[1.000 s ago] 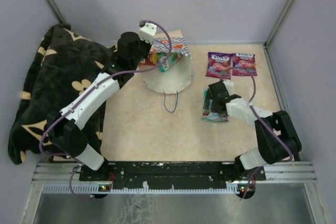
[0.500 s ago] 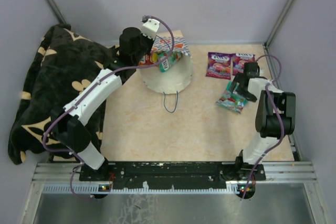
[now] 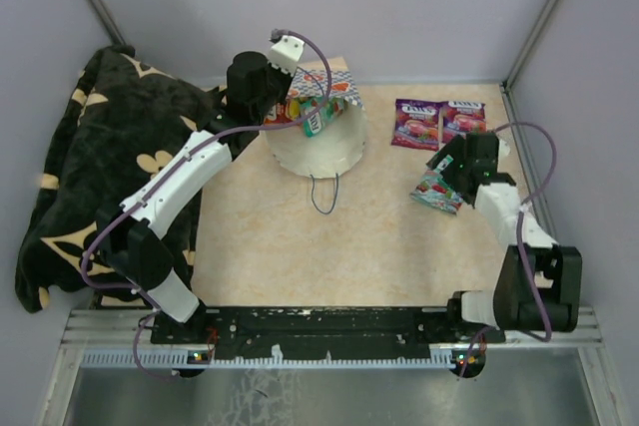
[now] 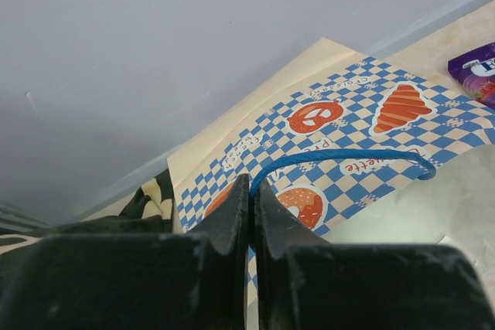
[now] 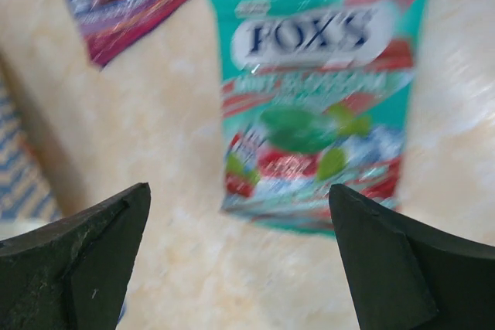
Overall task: Take the snacks out of the paper bag
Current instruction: Move the snack to the center of the board.
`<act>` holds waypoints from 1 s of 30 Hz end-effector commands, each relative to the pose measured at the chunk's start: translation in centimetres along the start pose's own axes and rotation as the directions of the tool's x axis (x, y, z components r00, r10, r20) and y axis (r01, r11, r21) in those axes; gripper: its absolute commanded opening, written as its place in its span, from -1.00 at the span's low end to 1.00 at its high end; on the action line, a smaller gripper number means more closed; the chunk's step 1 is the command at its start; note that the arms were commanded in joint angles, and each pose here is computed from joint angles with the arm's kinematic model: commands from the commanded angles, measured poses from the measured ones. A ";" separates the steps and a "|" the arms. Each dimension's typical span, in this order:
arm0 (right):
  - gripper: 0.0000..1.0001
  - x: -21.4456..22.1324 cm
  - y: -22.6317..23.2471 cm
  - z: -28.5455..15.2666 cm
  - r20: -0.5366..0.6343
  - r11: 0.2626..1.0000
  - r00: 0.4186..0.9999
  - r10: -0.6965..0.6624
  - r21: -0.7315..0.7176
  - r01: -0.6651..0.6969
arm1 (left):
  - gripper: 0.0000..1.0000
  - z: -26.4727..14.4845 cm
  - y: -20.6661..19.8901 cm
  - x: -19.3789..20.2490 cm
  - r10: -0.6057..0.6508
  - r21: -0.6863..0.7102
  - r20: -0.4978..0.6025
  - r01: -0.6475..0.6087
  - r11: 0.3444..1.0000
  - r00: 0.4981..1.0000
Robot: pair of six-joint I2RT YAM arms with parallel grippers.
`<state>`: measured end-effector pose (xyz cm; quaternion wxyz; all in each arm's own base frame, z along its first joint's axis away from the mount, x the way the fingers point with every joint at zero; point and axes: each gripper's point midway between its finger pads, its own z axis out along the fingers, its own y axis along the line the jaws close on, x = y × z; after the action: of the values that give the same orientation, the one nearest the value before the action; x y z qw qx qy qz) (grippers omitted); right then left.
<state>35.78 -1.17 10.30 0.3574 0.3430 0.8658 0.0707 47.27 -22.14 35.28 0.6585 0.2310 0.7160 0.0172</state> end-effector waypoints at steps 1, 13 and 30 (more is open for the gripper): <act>0.98 4.4 5.7 -1.7 -0.079 0.949 0.981 0.177 -0.249 -0.191 | -0.88 0.1 0.3 -1.6 -0.033 -0.004 0.044 0.034 0.999 0.998; 0.27 10.2 4.0 0.8 -0.203 0.959 0.967 0.153 -0.204 -0.194 | -0.88 -0.8 1.0 -0.9 -0.020 -0.031 0.036 0.021 0.999 0.999; 0.24 5.2 -5.6 1.8 -0.118 0.965 0.964 0.239 -0.078 -0.249 | -0.89 -0.5 0.6 -1.2 -0.036 -0.013 0.039 0.036 0.999 0.999</act>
<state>30.86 -0.42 3.48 0.3023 0.4310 0.8305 0.1818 47.16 -22.10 34.55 0.6546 0.2257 0.7214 0.0130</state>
